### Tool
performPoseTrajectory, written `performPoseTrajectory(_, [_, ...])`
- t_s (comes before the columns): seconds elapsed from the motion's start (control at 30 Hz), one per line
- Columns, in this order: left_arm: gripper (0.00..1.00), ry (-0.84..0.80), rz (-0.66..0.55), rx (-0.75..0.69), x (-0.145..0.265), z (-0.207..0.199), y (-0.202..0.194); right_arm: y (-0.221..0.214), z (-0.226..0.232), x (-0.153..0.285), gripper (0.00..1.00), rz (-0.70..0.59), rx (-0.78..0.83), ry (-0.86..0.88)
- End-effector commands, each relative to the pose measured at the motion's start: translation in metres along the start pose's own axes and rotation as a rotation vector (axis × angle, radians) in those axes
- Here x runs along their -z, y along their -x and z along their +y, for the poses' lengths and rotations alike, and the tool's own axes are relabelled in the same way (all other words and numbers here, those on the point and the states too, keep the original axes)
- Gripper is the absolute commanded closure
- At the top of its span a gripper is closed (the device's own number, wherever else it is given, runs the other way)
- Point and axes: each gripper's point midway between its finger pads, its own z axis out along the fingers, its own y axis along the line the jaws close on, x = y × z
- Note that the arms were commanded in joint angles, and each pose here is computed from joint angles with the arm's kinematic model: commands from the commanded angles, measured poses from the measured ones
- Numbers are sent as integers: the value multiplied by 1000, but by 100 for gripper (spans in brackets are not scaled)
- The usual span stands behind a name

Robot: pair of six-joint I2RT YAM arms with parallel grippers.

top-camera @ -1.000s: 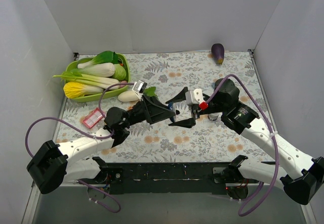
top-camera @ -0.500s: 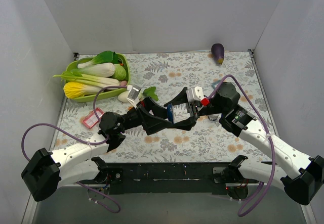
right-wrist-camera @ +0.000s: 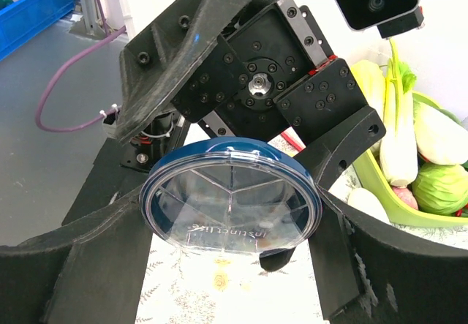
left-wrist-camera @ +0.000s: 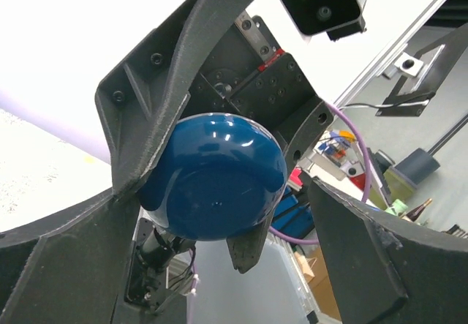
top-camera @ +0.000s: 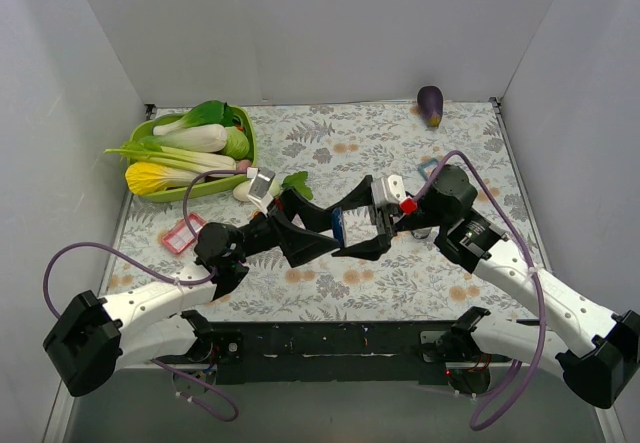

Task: Sort the pills into containers

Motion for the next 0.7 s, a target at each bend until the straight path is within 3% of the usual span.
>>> performPoseTrajectory(0.0, [2, -48, -70, 34, 0, -16, 14, 2, 3, 3, 70, 10, 55, 3])
performPoseTrajectory(0.67, [2, -93, -27, 62, -7, -20, 10, -5, 4, 0, 69, 36, 110, 25])
